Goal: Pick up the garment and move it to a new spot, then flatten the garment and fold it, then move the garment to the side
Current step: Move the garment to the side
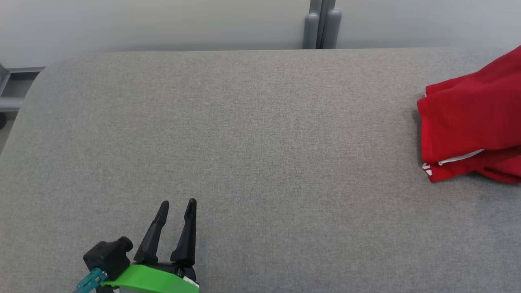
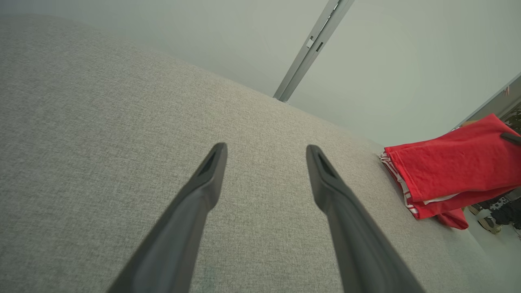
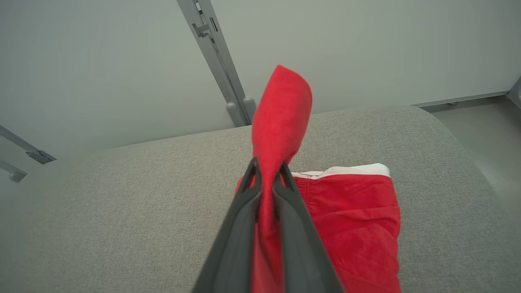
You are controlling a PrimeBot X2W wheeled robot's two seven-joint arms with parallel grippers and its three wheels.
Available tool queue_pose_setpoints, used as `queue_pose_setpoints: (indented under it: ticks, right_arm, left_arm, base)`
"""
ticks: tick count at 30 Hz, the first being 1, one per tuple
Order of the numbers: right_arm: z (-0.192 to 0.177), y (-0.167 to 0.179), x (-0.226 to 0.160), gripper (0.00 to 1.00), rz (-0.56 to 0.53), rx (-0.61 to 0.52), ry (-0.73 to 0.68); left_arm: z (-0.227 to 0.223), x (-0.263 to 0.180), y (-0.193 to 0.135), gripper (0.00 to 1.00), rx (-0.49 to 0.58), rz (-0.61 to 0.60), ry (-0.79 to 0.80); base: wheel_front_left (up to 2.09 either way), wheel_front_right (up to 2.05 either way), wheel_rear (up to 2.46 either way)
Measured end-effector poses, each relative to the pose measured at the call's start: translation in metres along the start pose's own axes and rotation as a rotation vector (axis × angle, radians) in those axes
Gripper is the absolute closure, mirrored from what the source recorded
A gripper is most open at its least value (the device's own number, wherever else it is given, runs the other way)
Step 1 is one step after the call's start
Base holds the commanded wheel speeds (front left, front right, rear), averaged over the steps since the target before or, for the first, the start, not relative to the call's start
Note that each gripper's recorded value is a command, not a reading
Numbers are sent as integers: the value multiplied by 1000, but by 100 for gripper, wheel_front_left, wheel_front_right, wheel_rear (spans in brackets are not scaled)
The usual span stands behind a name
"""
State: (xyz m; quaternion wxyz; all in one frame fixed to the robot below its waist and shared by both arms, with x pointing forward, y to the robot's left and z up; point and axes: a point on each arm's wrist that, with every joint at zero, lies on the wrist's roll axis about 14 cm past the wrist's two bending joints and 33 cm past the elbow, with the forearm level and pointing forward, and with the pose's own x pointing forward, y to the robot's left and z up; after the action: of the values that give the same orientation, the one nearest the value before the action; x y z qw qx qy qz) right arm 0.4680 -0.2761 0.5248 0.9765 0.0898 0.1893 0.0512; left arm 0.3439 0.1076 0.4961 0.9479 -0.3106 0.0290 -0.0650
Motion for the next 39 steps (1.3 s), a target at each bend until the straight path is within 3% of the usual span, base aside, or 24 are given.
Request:
queue_pose_setpoints:
  ticks: [20,33,34,36,37,39]
  right_arm:
    - [-42,-80,7,100,-291,-78,170]
    - [-92,-105,14,100,-398,-89,250]
    - [-93,-107,14,92,-403,-89,246]
    - [-96,-109,13,41,-413,-82,237]
    - [-97,-110,12,0,-420,-75,232]
    - [-99,-117,8,0,-447,-69,232]
  left_arm:
    - [-6,3,20,0,59,36,59]
    - [-4,10,47,0,140,83,117]
    - [-3,11,46,0,145,77,116]
    - [-3,13,48,0,154,76,127]
    - [-4,14,48,0,158,77,133]
    - [-6,17,45,0,157,63,139]
  base:
    - [0,0,0]
    - [0,0,0]
    - [0,0,0]
    - [0,0,0]
    - [0,0,0]
    - [0,0,0]
